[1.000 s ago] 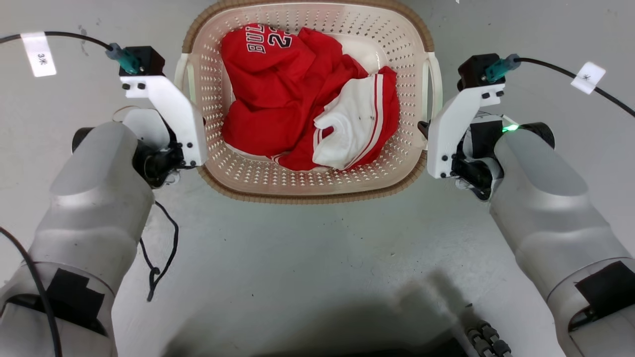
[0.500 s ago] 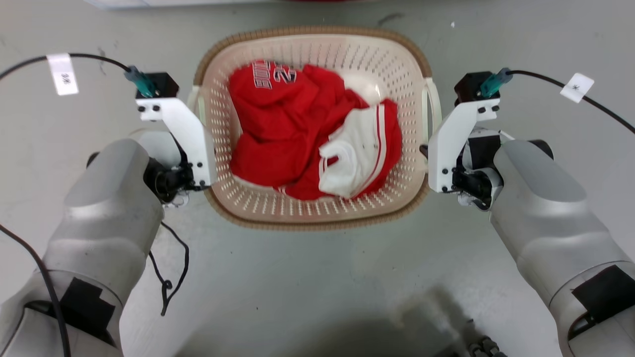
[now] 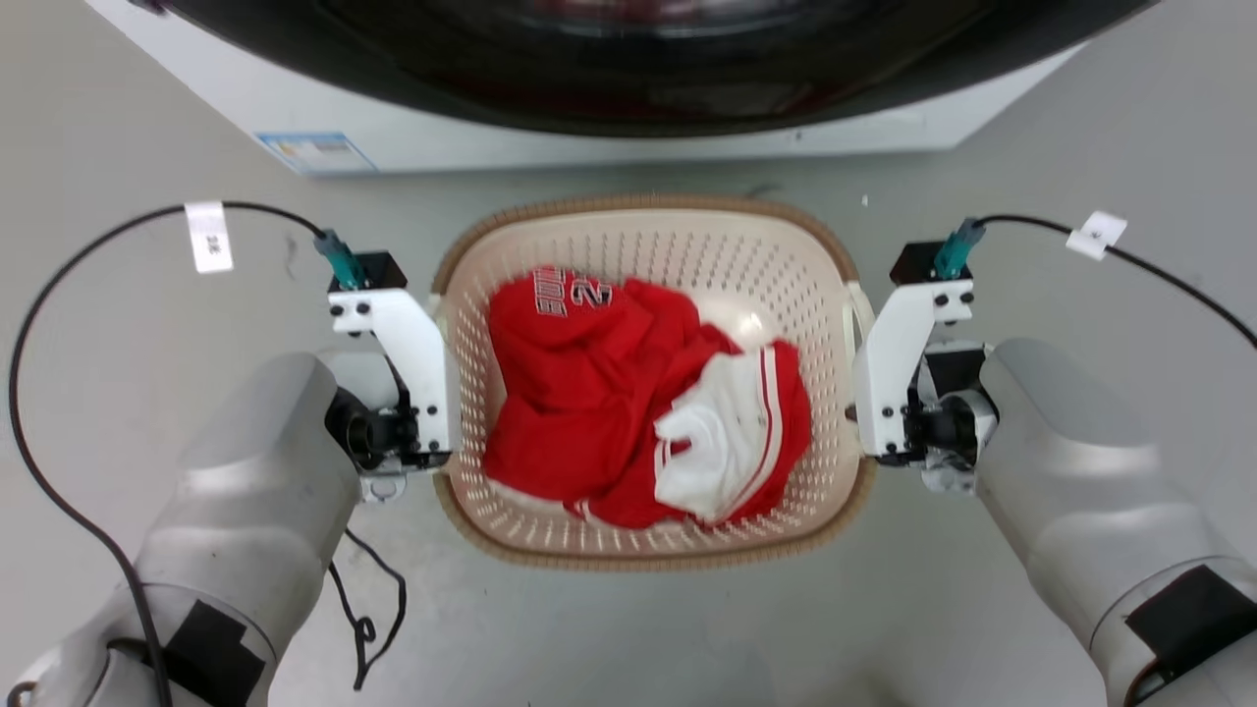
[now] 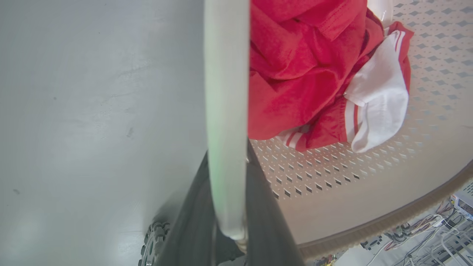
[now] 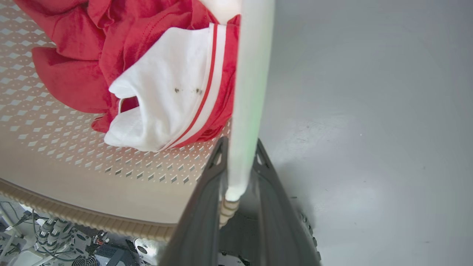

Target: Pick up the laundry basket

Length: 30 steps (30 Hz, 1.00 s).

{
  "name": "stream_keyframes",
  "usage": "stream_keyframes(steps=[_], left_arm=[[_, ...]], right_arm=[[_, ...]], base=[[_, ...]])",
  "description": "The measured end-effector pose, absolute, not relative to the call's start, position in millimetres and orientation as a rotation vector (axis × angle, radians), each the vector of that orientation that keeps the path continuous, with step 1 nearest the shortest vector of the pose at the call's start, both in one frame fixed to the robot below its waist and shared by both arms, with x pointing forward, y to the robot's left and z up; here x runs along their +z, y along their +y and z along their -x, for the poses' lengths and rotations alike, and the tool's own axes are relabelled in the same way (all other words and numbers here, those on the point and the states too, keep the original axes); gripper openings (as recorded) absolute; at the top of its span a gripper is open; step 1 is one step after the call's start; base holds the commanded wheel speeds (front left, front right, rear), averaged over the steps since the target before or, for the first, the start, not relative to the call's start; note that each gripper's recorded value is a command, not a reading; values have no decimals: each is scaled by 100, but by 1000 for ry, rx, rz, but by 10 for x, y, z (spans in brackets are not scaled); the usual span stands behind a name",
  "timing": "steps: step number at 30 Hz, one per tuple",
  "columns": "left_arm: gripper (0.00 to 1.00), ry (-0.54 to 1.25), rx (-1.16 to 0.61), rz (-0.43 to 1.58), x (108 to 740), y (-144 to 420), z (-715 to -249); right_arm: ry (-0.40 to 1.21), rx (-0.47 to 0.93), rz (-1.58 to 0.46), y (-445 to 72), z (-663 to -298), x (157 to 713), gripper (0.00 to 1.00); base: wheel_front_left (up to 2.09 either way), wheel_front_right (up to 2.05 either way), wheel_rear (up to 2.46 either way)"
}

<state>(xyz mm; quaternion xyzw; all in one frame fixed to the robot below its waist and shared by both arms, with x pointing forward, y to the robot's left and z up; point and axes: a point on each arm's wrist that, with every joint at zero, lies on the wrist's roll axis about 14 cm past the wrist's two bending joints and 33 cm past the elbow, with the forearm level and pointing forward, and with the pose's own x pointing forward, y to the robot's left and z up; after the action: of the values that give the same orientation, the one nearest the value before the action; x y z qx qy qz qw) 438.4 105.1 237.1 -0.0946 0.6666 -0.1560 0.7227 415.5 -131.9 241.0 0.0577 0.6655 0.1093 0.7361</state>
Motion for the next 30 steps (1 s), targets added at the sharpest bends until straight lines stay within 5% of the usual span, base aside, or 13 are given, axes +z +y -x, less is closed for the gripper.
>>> stream_keyframes(steps=[30], left_arm=[[0, 1456, -328, 246, 3392, 1107, -3521]], right_arm=[[1427, 274, -112, -1270, -3468, 3454, 0]], base=[[0, 0, 0]])
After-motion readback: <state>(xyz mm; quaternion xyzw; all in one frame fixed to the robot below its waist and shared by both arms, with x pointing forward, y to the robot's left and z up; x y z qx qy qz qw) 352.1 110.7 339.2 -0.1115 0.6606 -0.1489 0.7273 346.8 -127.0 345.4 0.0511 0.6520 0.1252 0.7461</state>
